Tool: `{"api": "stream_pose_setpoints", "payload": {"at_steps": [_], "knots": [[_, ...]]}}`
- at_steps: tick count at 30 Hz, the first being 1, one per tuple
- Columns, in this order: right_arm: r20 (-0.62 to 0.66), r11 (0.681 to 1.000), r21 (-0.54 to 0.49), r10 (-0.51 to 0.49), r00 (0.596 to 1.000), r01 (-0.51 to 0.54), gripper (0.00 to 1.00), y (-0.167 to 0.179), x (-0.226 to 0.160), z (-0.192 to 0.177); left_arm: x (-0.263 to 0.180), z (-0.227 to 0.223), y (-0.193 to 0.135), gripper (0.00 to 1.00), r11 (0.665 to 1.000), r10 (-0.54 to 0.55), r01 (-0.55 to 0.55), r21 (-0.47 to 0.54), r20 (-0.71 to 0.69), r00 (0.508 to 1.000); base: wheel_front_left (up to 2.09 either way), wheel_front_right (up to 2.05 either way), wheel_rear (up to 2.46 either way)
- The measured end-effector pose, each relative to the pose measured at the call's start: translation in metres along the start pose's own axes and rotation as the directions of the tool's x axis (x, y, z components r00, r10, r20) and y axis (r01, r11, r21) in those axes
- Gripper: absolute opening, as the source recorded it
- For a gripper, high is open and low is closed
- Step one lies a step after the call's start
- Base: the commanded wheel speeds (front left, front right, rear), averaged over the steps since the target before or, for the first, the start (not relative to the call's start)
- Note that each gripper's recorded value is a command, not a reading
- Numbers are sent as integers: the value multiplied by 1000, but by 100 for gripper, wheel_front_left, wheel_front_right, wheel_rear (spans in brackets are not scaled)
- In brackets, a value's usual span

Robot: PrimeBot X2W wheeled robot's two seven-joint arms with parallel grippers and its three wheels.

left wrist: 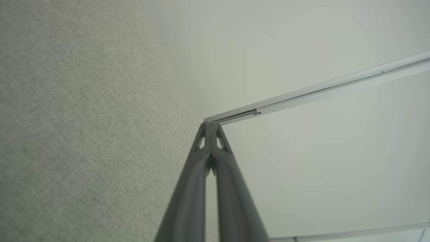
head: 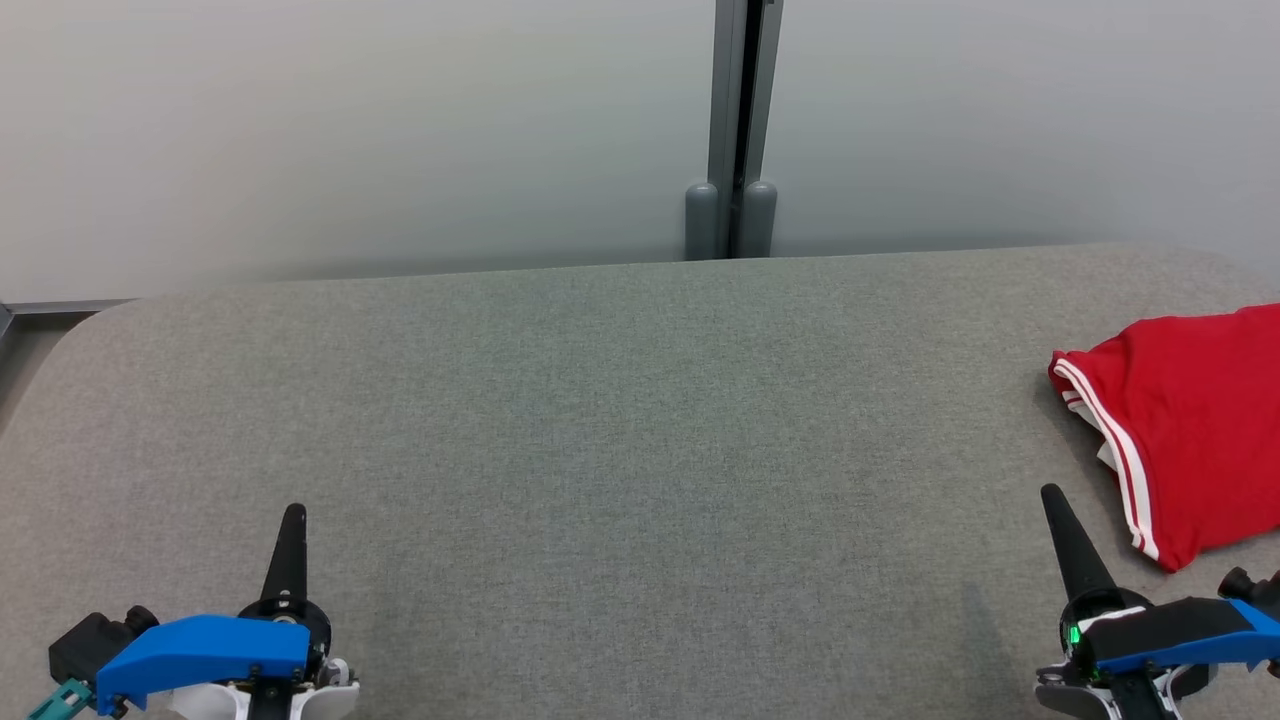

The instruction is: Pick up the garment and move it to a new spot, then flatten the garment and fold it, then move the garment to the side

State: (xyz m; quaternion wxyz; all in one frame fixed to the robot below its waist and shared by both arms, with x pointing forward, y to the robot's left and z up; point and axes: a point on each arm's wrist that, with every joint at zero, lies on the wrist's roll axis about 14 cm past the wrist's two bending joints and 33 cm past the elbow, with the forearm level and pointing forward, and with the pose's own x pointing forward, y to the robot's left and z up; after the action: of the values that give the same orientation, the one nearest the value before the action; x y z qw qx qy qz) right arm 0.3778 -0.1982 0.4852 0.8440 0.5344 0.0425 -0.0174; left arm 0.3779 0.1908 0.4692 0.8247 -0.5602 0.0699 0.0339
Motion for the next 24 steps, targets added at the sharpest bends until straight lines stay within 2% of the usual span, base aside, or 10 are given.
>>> {"api": "stream_pose_setpoints", "payload": {"at_steps": [24], "knots": [[20,977,213,29,999,-33,0,7,3,4,3,10,-15,0,981,-58,62,-186,29,998,0,0,0]]}}
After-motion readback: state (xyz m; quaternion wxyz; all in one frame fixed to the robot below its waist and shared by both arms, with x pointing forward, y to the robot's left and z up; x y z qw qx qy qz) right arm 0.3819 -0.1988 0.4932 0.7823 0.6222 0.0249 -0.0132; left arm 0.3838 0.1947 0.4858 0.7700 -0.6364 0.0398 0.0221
